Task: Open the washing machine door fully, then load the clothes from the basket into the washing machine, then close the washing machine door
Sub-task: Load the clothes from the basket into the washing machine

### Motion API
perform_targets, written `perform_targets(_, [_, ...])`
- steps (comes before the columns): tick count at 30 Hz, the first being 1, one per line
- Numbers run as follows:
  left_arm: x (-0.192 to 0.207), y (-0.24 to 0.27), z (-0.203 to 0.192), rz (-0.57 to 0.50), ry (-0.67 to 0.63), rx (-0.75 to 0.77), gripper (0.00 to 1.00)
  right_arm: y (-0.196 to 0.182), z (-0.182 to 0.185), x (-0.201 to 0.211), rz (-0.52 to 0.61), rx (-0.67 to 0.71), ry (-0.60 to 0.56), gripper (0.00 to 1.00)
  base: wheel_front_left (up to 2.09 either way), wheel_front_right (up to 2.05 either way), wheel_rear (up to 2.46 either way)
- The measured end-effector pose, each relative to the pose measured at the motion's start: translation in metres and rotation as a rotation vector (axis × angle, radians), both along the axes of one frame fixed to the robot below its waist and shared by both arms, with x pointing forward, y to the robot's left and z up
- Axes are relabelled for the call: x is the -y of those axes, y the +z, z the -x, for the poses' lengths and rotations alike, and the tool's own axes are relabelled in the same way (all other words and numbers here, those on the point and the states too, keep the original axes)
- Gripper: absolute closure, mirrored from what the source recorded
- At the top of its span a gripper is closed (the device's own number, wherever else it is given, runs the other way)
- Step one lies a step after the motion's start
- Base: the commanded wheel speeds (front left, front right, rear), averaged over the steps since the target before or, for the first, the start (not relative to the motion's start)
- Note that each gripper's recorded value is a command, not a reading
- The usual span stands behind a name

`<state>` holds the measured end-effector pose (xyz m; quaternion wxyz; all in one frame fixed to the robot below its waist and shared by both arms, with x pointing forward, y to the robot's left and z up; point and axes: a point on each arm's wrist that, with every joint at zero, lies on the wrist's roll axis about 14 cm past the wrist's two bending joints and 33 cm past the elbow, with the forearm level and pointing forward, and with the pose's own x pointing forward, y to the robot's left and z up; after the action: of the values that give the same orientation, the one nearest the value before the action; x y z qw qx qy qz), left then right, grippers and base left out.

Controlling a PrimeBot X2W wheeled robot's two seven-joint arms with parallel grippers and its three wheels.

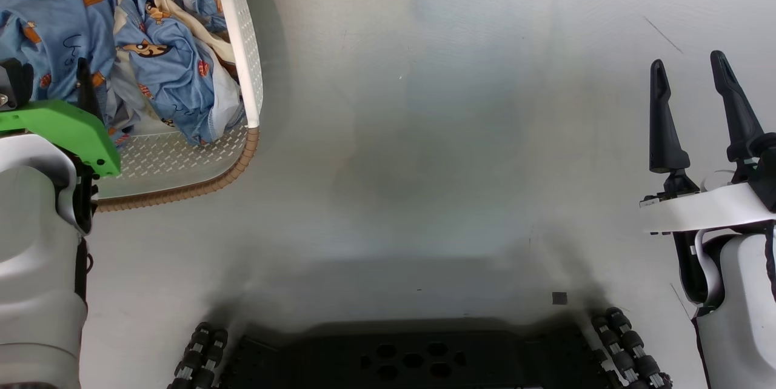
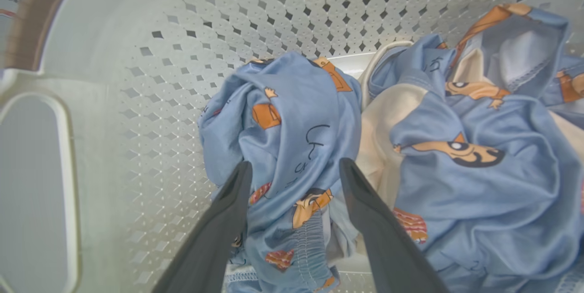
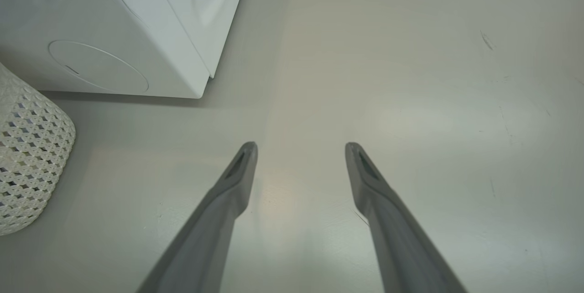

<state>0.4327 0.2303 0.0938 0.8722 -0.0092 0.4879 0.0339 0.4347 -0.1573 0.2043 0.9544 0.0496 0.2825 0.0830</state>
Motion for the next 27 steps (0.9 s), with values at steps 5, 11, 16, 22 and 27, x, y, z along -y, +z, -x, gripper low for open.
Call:
perform_targets(5, [-0.001,-0.002,-0.002,-0.011,-0.007,-0.006,0.00,-0.001,0.001,0.000,-0.001,-0.003,0.000,0.00,0.00,0.00,0.00])
perform_targets(11, [0.000,-0.006,-0.005,-0.019,-0.024,-0.014,0.00,-0.002,0.004,0.001,0.001,-0.010,-0.003,0.00,0.00,0.00,0.00])
perform_targets(16, [0.004,-0.010,-0.011,-0.024,-0.043,-0.014,0.00,-0.002,0.006,0.003,0.006,-0.014,-0.008,0.00,0.00,0.00,0.00])
perform_targets(22, [0.000,-0.015,-0.005,-0.053,-0.039,-0.043,0.00,-0.001,0.006,0.005,0.008,-0.010,-0.014,0.00,0.00,0.00,0.00])
perform_targets(27, [-0.002,-0.017,-0.007,-0.061,-0.028,-0.041,0.00,-0.001,0.009,0.008,0.014,-0.016,-0.023,0.00,0.00,0.00,0.00])
